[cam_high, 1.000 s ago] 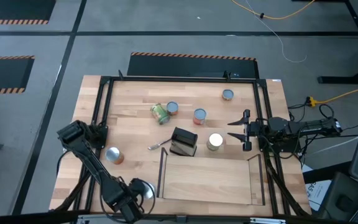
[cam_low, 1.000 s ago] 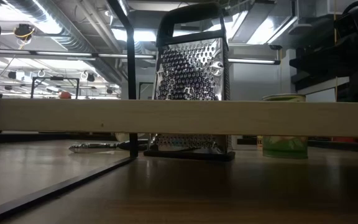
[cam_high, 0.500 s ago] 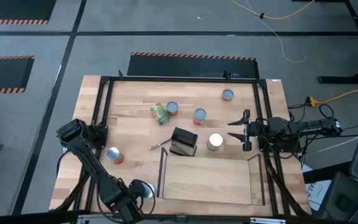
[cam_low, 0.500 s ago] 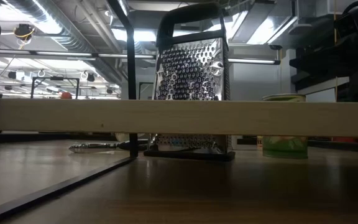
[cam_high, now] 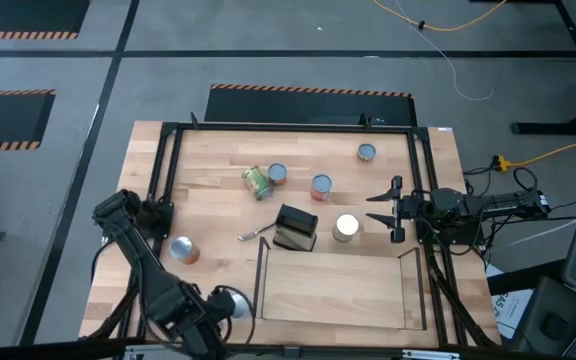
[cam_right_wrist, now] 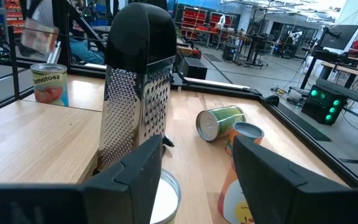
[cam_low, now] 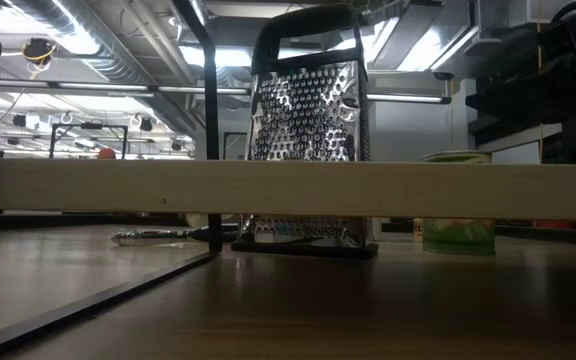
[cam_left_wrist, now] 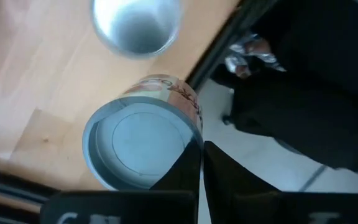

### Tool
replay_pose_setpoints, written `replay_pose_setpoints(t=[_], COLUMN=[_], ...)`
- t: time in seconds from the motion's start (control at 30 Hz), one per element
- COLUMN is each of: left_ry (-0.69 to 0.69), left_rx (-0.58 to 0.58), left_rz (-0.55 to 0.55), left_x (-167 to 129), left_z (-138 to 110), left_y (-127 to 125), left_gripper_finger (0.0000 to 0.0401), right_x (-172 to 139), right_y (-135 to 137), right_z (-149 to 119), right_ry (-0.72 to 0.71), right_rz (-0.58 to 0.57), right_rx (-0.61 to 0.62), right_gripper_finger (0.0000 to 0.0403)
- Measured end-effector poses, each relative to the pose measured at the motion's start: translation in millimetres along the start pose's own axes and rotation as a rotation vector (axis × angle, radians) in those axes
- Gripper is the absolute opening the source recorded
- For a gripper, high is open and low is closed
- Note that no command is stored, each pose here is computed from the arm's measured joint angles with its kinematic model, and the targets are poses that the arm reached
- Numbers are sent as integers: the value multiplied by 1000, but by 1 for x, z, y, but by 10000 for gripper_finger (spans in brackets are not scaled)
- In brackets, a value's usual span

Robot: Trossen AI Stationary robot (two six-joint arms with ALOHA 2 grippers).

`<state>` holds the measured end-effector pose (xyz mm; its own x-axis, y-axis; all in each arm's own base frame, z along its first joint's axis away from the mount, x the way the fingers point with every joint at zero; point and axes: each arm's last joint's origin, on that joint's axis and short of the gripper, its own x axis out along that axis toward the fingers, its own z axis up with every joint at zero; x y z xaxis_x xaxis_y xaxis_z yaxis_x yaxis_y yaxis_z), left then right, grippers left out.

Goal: Pick and place cans onto a shelf
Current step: Put the canned diced tomatoes on the shelf

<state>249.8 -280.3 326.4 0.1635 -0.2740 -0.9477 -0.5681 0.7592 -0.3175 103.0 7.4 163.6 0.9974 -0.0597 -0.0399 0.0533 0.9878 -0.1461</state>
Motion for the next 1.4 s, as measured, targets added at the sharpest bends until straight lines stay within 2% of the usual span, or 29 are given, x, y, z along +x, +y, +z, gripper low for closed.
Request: replay_pose_setpoints(t=[0.43,0.77,1.0,1.13,1.4], left_ry=[-152,-299,-398,-404,-312], left_rx=[259,479,687,812,1022], left_rz=[-149,-193,-154,-99,49], left_x=[-60,-81,-75,-63,-19], left_z=[68,116,158,179,200], left_y=[-3,4,9,12,12], left_gripper_finger=[0,0,0,0,0], right_x=[0,0,0,0,0], right_y=[0,0,0,0,0], right_z=[0,0,0,0,0], right_ry=[0,0,1,1,4], right_rz=[0,0,0,0,1], right_rx=[0,0,0,0,3], right_gripper_finger=[200,200,200,200,200])
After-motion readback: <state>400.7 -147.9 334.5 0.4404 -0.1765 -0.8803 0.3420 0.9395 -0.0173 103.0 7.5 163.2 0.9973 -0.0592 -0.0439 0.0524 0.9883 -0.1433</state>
